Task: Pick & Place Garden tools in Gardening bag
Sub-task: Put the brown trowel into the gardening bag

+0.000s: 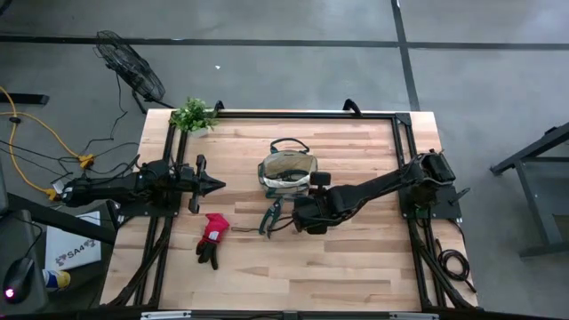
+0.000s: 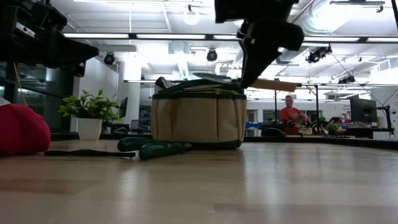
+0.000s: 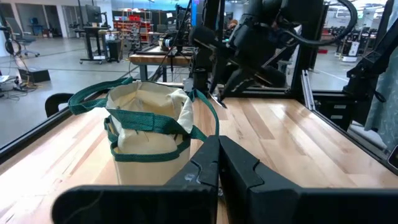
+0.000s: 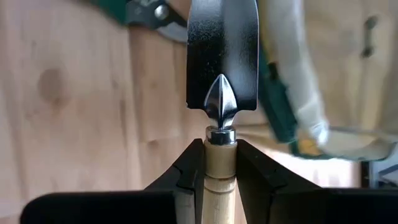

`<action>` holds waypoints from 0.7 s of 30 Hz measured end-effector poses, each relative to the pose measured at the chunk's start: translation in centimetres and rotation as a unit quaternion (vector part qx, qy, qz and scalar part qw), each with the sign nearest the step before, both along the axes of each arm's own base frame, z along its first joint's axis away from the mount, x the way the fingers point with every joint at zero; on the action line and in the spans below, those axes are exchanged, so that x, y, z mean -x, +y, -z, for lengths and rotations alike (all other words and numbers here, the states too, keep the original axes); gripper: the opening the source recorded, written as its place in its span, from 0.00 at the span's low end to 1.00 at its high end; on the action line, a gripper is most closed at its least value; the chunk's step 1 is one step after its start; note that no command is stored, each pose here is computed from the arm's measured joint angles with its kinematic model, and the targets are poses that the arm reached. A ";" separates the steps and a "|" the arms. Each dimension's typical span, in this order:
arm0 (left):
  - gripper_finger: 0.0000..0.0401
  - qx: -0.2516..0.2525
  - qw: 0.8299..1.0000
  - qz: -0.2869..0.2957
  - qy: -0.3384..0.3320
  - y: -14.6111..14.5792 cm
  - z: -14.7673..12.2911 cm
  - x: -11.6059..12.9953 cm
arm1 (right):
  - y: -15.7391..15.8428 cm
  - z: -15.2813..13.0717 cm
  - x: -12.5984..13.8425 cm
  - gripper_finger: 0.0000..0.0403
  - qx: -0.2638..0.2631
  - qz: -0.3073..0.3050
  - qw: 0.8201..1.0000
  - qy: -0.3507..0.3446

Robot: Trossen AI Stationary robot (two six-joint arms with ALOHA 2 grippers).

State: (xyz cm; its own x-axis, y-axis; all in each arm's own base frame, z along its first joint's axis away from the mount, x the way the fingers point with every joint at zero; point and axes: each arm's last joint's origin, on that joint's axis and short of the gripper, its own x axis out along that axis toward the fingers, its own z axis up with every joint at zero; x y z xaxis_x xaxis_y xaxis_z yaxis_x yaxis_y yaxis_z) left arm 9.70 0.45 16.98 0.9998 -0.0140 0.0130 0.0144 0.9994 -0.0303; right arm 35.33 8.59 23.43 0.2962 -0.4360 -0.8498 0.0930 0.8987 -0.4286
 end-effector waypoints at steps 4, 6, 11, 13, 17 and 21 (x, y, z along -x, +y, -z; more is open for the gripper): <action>0.00 0.000 1.000 0.000 0.000 0.0 0.0 0.0 | -0.6 -0.8 -0.1 0.14 0.015 -0.005 1.000 -0.018; 0.00 0.000 1.000 0.000 0.000 0.0 0.0 0.0 | -0.9 -1.2 -0.2 0.14 0.020 -0.004 0.999 -0.030; 0.00 0.000 1.000 0.000 0.000 0.0 0.0 0.0 | -1.6 -1.9 -0.6 0.14 0.031 -0.008 0.998 -0.058; 0.00 0.000 1.000 0.000 0.000 0.0 0.0 0.0 | -1.8 -2.0 -0.8 0.14 0.039 -0.010 0.997 -0.065; 0.00 0.000 1.000 0.000 0.000 0.0 0.0 0.0 | -2.2 -2.3 -1.0 0.14 0.051 -0.014 0.996 -0.070; 0.00 0.000 1.000 0.000 0.000 0.0 0.0 0.0 | -2.6 -3.1 -1.4 0.14 0.057 -0.021 0.995 -0.075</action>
